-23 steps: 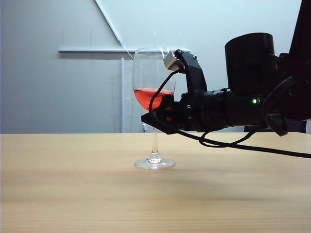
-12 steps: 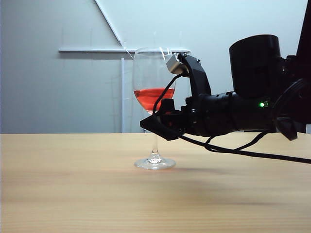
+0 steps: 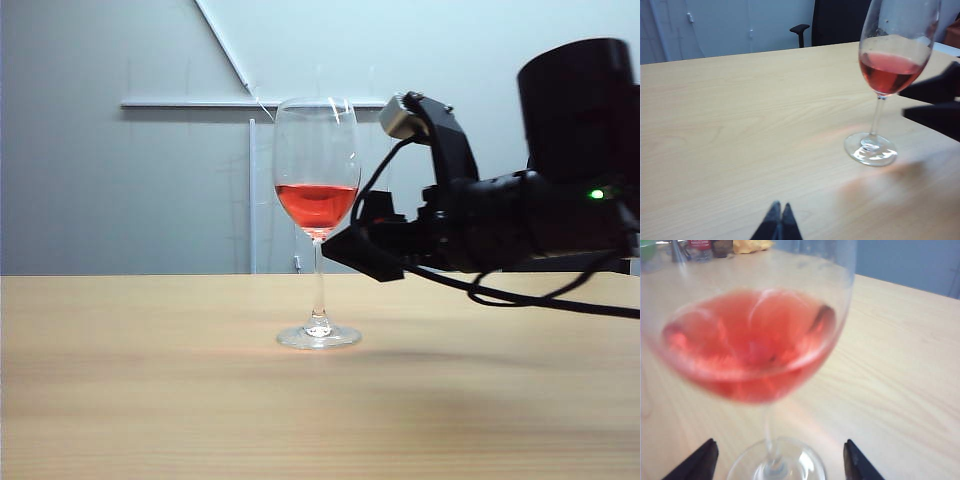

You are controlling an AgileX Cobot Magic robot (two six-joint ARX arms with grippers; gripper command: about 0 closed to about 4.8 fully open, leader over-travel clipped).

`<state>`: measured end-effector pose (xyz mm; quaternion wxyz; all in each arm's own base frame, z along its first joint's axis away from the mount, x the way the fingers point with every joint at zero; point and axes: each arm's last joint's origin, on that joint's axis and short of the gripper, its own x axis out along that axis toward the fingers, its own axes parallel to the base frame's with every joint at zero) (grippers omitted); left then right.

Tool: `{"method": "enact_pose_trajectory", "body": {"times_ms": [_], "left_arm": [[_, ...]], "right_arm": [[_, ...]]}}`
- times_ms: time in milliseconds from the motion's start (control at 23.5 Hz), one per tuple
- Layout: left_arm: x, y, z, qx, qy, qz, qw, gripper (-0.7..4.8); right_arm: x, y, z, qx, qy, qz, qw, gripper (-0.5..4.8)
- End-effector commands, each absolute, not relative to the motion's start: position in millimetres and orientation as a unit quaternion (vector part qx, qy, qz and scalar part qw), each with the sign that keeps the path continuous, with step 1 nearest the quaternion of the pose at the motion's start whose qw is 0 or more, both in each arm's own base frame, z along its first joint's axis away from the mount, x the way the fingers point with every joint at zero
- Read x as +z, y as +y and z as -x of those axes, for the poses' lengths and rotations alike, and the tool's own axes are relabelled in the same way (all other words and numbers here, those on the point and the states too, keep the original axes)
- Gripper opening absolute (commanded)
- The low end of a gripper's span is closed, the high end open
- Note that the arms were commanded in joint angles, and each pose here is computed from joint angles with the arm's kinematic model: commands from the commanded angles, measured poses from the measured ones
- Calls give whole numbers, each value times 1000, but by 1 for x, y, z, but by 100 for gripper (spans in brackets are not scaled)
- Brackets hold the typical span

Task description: Gently pick up the goblet, rotate it counterclockwise for two full turns (viewing from above), and then place it back on the table.

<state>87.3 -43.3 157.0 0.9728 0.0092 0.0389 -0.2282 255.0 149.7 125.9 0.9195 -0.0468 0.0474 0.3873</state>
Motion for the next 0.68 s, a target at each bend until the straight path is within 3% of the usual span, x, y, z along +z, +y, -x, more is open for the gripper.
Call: {"method": "enact_pose_trajectory", "body": {"times_ms": [43, 426, 554, 682], "left_arm": [[159, -40, -89, -209, 34, -7, 977, -5], [159, -9, -97, -49, 35, -2, 998, -5], [159, -4, -97, -22, 35, -1, 999, -5], [159, -4, -97, -20, 35, -1, 999, -5]], "right_arm": [[130, 143, -242, 386, 42, 46, 920, 347], [146, 111, -190, 336, 49, 34, 940, 345], [163, 106, -181, 333, 45, 30, 941, 256], [178, 101, -173, 319, 24, 19, 947, 74]]}}
